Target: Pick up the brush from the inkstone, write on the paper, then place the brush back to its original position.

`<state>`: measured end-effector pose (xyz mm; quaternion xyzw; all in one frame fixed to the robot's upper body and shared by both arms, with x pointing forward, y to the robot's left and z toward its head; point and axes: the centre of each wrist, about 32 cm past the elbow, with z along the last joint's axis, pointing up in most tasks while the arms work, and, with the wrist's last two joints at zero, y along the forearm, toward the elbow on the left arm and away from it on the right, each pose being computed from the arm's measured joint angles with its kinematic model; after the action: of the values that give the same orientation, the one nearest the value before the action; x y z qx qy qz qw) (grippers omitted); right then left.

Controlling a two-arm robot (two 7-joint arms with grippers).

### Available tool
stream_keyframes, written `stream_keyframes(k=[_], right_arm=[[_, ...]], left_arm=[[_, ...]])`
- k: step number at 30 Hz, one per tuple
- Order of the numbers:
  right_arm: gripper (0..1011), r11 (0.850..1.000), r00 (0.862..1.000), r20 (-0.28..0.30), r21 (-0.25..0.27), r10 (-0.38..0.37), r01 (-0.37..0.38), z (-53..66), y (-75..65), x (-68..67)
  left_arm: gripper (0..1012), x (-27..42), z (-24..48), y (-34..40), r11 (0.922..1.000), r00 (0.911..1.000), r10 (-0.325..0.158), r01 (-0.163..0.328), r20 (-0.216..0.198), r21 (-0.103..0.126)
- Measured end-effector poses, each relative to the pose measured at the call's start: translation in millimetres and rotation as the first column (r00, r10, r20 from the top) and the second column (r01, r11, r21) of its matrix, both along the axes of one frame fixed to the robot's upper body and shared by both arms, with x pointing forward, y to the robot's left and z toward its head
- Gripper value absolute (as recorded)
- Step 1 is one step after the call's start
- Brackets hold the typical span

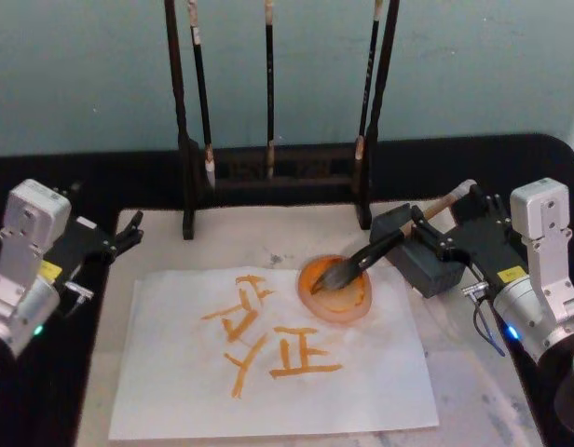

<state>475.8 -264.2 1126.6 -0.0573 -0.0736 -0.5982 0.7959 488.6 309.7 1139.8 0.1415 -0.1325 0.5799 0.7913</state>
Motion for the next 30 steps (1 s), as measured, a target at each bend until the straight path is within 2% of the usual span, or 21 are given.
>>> stream_keyframes(k=[30], right_arm=[[1000, 1.000, 1.000, 0.000, 0.000, 0.000, 0.000, 0.0, 0.0, 0.0]], left_arm=[[1010, 0.0, 0.0, 0.0, 1.0000, 1.0000, 0.000, 0.000, 0.000, 0.000]])
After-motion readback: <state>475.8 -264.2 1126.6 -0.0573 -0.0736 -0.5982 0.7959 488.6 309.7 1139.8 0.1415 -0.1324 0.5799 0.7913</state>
